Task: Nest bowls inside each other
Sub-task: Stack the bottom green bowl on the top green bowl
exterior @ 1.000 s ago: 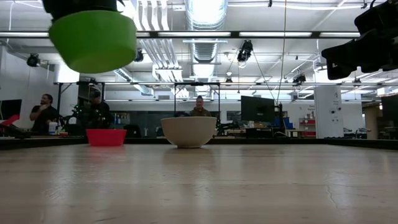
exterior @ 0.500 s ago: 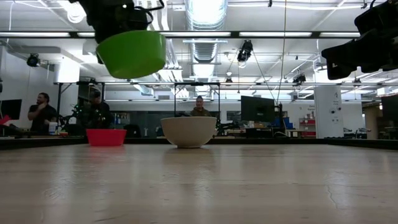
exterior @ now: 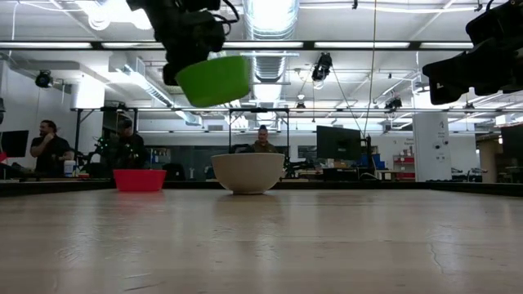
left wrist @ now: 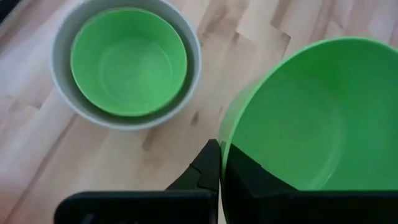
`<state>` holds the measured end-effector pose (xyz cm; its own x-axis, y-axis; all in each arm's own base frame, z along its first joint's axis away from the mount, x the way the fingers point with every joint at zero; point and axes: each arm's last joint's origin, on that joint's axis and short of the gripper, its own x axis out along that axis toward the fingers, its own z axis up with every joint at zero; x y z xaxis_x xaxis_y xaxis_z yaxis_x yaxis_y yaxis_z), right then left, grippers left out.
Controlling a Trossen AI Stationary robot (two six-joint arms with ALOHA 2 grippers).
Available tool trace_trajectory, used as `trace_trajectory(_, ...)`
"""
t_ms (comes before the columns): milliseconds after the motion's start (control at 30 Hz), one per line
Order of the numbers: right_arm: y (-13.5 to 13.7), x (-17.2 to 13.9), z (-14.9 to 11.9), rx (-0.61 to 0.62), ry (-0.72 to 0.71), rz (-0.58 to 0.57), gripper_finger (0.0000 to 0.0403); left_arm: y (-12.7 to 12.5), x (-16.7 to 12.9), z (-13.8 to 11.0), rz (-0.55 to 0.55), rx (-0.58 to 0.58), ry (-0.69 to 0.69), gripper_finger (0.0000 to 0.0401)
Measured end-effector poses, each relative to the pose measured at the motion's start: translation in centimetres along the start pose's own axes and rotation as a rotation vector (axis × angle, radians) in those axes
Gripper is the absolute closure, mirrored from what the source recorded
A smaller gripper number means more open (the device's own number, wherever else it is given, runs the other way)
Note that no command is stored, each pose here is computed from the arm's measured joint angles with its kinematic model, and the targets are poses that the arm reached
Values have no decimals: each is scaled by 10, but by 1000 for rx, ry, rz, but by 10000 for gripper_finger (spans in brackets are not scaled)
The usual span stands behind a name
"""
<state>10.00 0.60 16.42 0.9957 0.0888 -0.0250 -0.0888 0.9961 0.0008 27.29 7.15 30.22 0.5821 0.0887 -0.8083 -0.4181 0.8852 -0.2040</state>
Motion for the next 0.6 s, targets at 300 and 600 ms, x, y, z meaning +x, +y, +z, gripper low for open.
trace_trajectory(300, 0, 0, 0, 0, 0, 0, 394, 16, 19, 32, 45, -104, -1, 394)
trace_trajectory(600, 0, 0, 0, 0, 0, 0, 394, 35, 32, 44, 84, -206, 11, 395)
